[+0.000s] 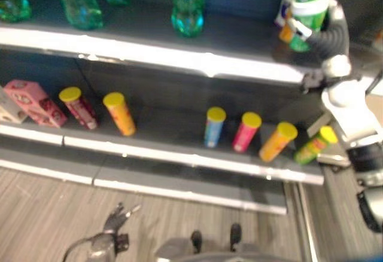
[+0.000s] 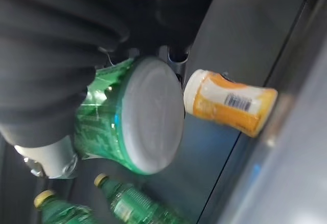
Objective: Put the goods on the table back onto the shelves and tidy them up.
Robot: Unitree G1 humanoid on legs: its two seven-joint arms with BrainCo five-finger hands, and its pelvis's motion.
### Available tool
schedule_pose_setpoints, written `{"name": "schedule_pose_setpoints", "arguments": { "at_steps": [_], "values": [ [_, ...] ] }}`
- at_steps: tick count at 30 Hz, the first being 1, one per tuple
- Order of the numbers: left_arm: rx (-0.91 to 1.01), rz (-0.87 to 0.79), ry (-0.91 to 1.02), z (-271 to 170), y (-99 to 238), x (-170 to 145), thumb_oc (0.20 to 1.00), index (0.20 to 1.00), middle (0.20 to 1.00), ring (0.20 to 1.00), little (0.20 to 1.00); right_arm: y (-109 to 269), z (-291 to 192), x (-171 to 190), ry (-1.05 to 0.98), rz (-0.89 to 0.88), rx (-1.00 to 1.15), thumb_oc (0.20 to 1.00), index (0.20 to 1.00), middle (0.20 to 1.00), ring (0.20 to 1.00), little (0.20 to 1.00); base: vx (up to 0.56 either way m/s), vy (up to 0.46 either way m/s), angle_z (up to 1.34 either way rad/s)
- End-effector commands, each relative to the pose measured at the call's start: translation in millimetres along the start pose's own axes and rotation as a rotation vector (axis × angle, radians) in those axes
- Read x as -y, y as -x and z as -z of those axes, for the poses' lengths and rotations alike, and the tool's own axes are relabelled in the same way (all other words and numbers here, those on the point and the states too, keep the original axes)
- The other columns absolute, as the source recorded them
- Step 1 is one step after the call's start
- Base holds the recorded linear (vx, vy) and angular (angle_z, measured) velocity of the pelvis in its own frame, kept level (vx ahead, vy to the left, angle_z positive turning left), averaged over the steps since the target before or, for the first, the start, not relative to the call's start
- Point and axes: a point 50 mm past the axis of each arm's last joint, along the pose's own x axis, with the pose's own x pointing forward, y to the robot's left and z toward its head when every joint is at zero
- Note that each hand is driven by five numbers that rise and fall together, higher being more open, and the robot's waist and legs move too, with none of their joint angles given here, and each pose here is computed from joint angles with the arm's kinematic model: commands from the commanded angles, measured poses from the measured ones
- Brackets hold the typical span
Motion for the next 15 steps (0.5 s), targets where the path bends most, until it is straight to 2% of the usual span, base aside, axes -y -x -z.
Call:
{"name": "schedule_pose_setpoints", "arguments": {
  "at_steps": [1,7,15],
  "values": [
    [0.023,0.0,-0.054,-10,-5,-3,1.0,1.0,1.0,1.0,1.0,-31,-41,19,0.072,0.053,0.207,0.2,0.2,0.2,0.2,0.2,0.08,-0.041,0.26],
    [-0.057,-0.019,-0.067,10,-1,-3,1.0,1.0,1.0,1.0,1.0,-19,-37,8,0.096,0.035,0.2,0.2,0.2,0.2,0.2,0.2,0.04,-0.007,0.11],
    [-0.098,-0.035,-0.049,20,1,-3,1.0,1.0,1.0,1.0,1.0,-17,-33,-14,-0.019,-0.015,0.176,0.2,0.2,0.2,0.2,0.2,0.02,0.022,-0.05]
  ]
}}
